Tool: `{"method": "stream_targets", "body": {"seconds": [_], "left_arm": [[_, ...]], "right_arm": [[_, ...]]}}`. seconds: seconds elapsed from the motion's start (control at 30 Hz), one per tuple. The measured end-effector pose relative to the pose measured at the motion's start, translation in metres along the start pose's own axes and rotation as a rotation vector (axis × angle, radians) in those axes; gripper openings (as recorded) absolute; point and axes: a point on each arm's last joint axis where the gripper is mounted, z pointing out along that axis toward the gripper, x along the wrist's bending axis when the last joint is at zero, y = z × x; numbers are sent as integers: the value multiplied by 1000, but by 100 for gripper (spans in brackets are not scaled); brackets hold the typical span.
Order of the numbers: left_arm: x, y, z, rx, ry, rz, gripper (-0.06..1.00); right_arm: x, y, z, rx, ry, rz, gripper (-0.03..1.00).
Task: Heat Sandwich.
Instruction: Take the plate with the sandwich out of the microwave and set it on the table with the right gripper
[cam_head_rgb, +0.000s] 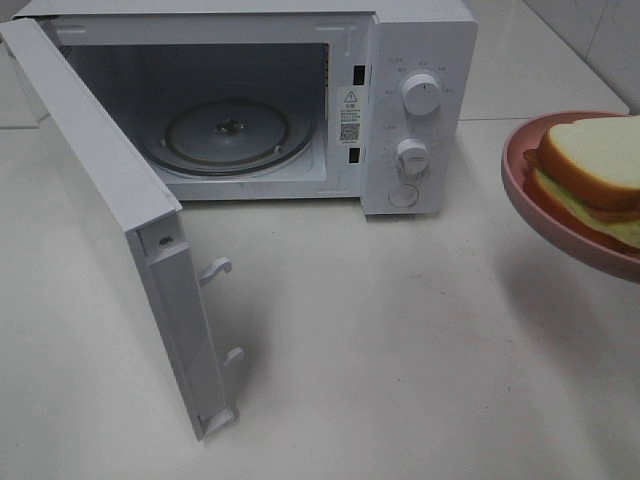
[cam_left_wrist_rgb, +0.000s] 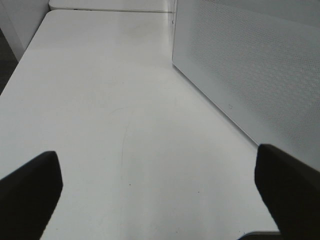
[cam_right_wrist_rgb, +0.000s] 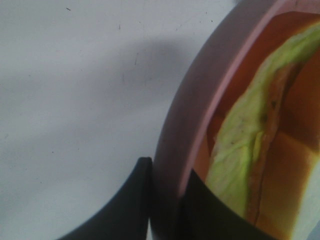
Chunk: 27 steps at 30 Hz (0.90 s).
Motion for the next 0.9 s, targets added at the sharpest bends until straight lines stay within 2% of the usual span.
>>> {"method": "stream_targets", "body": {"seconds": [0.5,0.83,0.9], "left_arm": [[0,0,0,0,0,0,97],[0,0,0,0,0,0,97],[0,0,0,0,0,0,97]], "right_arm": [[0,-12,0,131,-8,174,10],[-3,-11,13,259,-16,402,10],[-4,-9,21,306,-26,481,10]]}}
